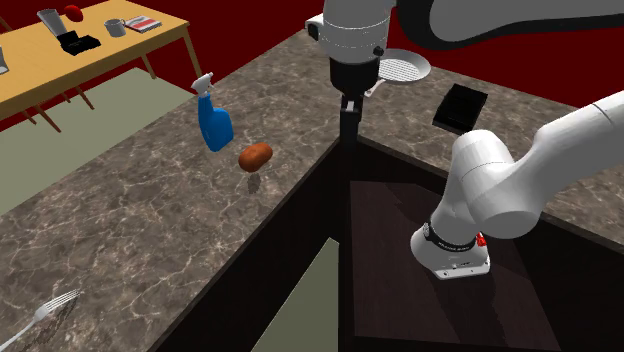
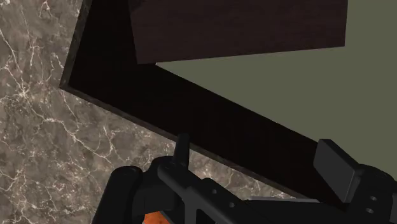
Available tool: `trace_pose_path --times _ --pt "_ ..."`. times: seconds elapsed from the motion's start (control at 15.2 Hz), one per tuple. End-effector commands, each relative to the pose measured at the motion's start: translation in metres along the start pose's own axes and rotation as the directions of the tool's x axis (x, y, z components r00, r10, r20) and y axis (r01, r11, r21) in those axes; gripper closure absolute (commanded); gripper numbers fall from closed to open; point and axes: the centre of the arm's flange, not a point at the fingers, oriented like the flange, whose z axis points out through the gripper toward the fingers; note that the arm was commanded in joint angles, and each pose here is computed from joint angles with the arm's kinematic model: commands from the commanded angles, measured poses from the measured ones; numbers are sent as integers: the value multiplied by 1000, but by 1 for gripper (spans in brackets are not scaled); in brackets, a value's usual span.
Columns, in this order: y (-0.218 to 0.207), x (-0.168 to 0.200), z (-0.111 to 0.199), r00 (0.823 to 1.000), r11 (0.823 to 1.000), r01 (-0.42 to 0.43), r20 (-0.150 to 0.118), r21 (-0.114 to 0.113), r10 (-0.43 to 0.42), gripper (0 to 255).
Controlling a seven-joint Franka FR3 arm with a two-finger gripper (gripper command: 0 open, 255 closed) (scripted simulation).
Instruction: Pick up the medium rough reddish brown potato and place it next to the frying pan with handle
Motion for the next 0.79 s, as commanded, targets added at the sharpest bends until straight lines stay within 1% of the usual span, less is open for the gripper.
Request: trace_pose_path --times 0.0,0.13,0.33,0.53,0.73 --pt "0 0 0 1000 1000 0 0 0 0 0" --pt "17 16 12 997 997 80 2 0 -80 0" --pt "40 43 31 980 980 199 6 0 -199 0" --pt "59 73 50 949 949 315 10 1 -315 0" --pt "75 104 69 905 905 426 13 2 -426 0"
